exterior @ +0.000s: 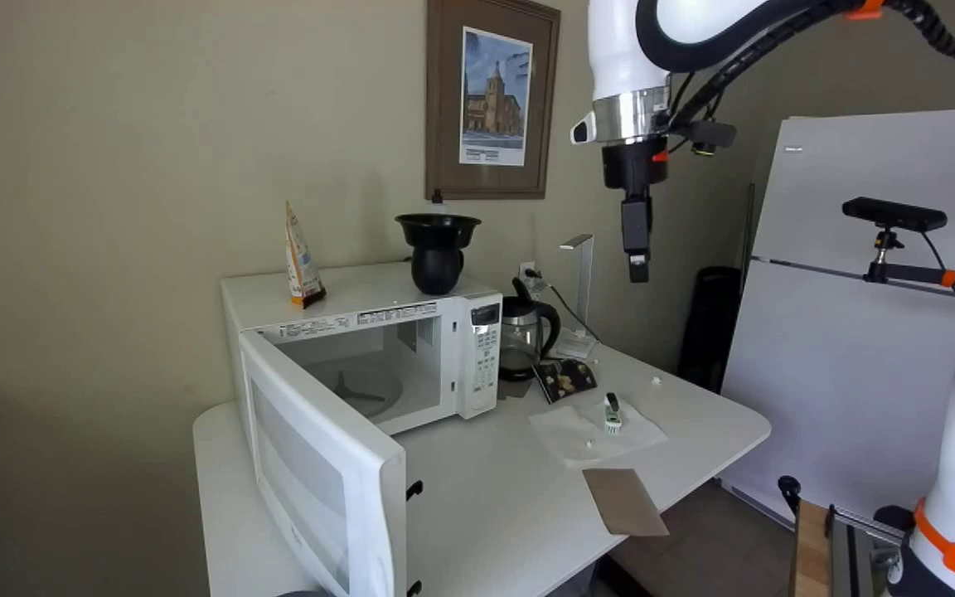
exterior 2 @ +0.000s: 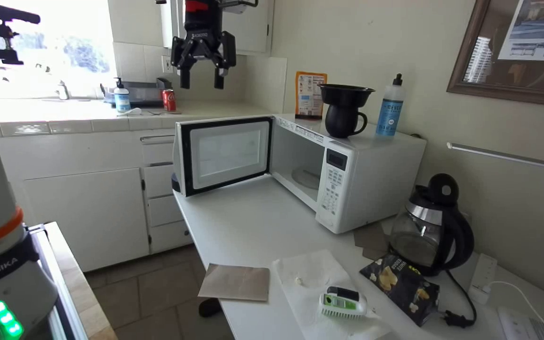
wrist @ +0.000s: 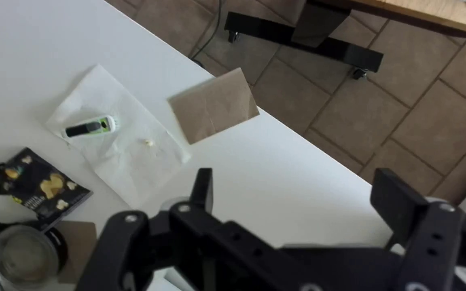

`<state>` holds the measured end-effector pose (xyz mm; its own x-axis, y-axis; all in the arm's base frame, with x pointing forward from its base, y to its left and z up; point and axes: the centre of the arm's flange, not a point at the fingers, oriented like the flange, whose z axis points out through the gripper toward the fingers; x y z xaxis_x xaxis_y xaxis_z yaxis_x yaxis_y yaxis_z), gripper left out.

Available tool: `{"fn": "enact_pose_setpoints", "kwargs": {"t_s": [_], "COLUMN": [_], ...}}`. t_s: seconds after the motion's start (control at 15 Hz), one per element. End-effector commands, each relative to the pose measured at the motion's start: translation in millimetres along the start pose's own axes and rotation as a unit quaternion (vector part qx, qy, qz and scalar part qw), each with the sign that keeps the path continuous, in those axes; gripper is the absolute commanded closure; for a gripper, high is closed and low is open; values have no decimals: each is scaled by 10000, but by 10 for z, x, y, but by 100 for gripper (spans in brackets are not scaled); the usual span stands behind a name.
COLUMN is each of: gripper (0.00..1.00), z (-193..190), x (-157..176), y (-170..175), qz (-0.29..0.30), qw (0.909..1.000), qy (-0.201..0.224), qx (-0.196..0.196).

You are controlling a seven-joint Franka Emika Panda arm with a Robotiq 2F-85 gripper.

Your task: Close the microwave

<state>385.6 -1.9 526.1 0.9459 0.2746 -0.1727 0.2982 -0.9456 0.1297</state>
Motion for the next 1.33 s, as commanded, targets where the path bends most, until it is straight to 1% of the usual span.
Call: {"fn": "enact_pose_setpoints", "kwargs": {"t_s": [0.0,0.13,0.2,0.27,0.33,0.4,0.47,0.53,0.6,0.67,0.73,0.8,0.87,1.0,1.07,1.27], "gripper": [0,0,0,0,7,26,32,42,50,56,65,72,81,94,99,100], "z": [-31,-20,-42,-33,-49,-64,-72,-79,-67,-33,-1,71,117,242,318,477], "x": [291,507,588,751,847,998,1087,1207,1307,1407,1503,1614,1680,1816,1871,1970], "y": [-848,-1385,-1605,-1872,-2051,-2264,-2398,-2556,-2685,-2804,-2882,-2939,-2982,-3033,-3049,-3095], "qz": [-980,-1531,-1820,-2081,-2345,-2585,-2788,-2916,-3030,-3152,-3241,-3234,-3323,-3378,-3425,-3638], "qw": [9949,9871,9813,9742,9660,9567,9486,9412,9341,9275,9220,9195,9156,9113,9090,9000], "qy": [245,408,515,724,894,1174,1341,1546,1712,1855,1987,2106,2166,2284,2309,2359], "qx": [-20,-233,-360,-496,-625,-646,-674,-724,-796,-780,-738,-751,-651,-577,-558,-449]}}
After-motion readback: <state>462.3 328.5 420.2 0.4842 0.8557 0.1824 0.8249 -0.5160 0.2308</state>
